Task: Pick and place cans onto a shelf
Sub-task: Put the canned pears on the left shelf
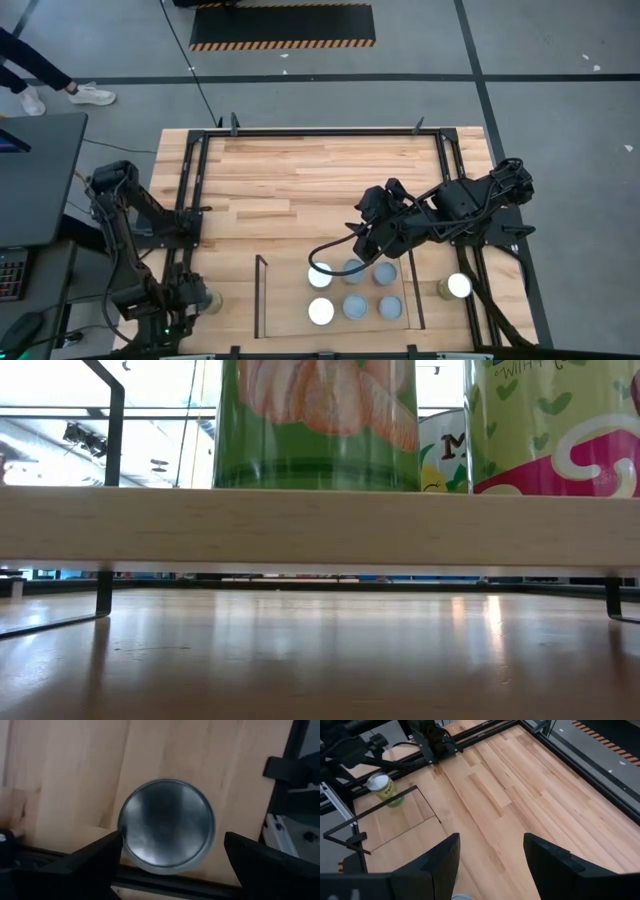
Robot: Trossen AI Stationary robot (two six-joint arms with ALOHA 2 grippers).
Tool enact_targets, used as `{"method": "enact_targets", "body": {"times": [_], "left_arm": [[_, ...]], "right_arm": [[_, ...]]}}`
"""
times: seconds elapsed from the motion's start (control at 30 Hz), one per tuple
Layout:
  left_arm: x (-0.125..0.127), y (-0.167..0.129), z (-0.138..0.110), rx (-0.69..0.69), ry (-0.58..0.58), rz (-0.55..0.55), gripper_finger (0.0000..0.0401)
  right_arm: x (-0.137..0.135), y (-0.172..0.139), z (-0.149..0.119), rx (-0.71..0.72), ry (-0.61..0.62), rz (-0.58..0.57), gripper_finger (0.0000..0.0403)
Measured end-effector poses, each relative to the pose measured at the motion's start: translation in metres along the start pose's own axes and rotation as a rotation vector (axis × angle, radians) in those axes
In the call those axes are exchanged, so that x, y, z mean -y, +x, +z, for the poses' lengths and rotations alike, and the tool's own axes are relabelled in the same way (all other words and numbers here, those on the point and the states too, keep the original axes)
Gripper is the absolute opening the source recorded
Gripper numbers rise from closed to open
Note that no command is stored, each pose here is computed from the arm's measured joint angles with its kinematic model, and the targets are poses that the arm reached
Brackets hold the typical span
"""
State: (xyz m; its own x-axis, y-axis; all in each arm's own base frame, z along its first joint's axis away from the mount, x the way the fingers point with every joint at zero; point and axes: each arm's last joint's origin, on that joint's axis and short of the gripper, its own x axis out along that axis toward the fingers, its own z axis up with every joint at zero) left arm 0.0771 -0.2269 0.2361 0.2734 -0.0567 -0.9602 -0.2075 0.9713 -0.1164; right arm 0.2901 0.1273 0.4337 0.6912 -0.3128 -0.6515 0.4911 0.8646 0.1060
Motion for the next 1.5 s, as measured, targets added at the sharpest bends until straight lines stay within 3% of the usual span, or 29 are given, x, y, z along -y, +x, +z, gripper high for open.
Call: {"method": "enact_targets", "body": {"times": [0.53,0.93,1.2,1.5], "left_arm": [[-0.002,0.016,0.007,0.027,-0.004,0.011,0.0359],[-0.002,0.021,0.026,0.063,0.073,0.004,0.0359],[-0.005,0.043,0.026,-0.023,0.066,-0.072,0.0359],[-0.005,0.040,0.028,-0.075,0.102,-0.103,0.0316]], "right_arm": [[-0.002,0.000,0.002,0.014,0.018,0.021,0.0227],[-0.003,0.000,0.002,0.015,0.019,0.023,0.0227],[-0.003,0.000,0.002,0.008,0.023,0.039,0.0226],[-0.003,0.000,0.002,0.002,0.014,0.043,0.0226]]}}
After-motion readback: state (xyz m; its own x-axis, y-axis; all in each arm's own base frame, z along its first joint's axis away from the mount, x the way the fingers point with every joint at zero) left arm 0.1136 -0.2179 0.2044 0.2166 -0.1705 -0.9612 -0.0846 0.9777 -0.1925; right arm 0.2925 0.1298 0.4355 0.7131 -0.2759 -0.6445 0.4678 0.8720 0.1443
